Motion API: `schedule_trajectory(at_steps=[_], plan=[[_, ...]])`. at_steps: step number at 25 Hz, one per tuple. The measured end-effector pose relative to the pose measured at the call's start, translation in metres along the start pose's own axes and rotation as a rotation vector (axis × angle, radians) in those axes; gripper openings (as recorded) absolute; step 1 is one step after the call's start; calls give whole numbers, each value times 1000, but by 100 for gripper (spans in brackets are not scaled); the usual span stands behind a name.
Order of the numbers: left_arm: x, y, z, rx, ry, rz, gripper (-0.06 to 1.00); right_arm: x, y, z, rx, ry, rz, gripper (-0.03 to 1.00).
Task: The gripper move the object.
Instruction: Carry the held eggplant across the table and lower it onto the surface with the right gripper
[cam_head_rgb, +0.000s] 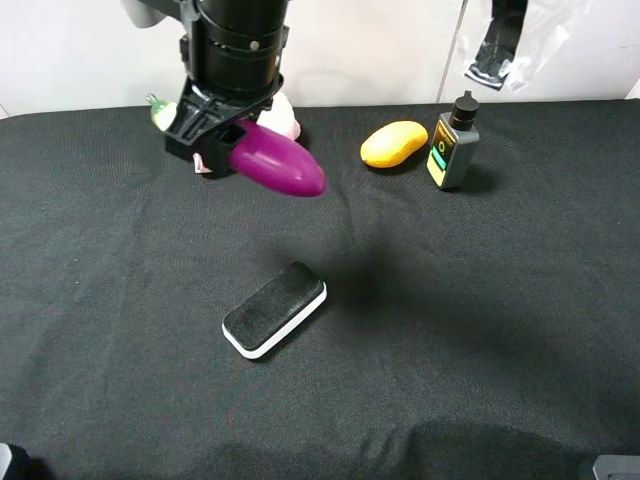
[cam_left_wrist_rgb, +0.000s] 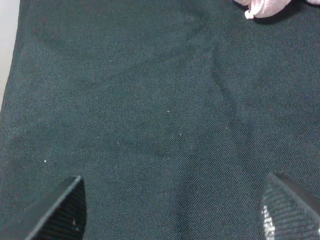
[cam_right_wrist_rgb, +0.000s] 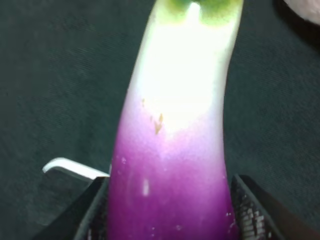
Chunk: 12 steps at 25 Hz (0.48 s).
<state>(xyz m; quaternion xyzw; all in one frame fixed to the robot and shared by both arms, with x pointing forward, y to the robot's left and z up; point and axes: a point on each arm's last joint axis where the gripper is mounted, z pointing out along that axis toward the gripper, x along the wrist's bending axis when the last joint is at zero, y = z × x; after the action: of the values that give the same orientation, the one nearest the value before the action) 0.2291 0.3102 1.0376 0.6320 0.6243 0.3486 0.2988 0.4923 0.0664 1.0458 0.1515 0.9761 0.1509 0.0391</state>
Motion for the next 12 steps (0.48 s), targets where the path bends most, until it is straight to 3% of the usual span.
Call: schedule_trajectory(at_steps=[12], plan=[[0,0,0,0,0,0,71,-5,4,0,-58,-13,69,38]])
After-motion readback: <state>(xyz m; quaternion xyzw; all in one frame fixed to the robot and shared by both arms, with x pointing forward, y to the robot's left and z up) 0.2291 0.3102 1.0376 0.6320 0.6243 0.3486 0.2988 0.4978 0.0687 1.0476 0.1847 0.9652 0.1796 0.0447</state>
